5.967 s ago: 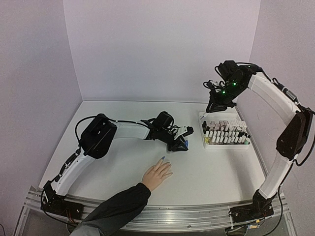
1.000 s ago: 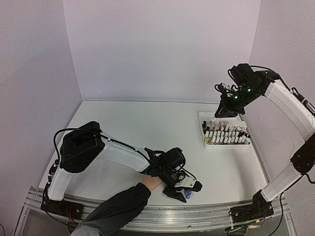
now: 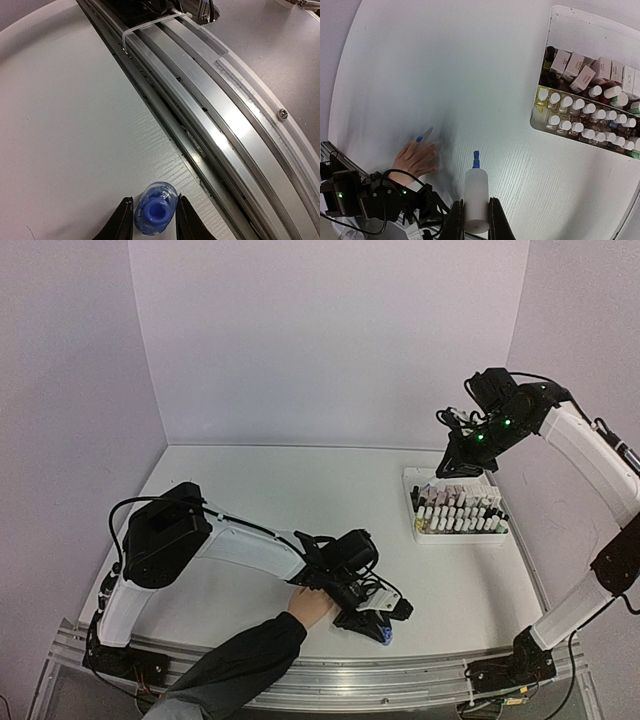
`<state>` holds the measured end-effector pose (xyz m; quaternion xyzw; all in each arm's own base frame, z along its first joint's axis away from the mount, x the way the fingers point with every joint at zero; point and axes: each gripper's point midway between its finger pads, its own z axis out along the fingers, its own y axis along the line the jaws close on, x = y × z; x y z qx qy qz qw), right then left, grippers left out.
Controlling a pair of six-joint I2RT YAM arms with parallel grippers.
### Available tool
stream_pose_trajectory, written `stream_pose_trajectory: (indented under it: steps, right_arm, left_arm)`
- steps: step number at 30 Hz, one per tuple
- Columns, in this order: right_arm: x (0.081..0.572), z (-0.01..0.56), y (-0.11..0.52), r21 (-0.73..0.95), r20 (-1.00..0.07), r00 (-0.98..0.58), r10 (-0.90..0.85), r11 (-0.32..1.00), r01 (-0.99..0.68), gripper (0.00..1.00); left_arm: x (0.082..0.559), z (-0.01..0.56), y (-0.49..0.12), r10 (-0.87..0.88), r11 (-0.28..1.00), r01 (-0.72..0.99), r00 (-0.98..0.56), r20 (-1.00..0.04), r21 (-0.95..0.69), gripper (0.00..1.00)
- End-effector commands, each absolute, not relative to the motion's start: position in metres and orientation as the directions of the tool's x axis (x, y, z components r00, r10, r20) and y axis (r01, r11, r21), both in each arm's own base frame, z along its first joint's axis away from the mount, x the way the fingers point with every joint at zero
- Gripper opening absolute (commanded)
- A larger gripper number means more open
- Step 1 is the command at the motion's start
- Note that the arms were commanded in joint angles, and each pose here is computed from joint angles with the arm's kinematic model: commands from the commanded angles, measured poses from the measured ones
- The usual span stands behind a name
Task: Paint the nails
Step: Pick up the nail polish bottle from the corner of the board.
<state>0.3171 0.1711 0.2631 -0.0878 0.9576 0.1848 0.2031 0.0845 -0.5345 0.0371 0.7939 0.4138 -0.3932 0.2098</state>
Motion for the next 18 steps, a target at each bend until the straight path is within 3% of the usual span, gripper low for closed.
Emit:
stream_pose_trajectory:
  steps: [1, 18]
  right_arm:
    - [0.314, 0.281, 0.17, 0.322, -0.471, -0.877, -0.096, 0.907, -0.273, 0.0]
    - [0.312, 0.284, 0.167, 0.313, -0.48, -0.872, -0.096, 0.91, -0.273, 0.0]
  left_arm:
    - [0.086, 0.047, -0.536, 0.458, -0.516, 0.856, 0.231, -0.858, -0.045, 0.32]
    - [0.088, 0.033, -0.534, 0.427, -0.472, 0.88, 0.176, -0.887, -0.053, 0.36]
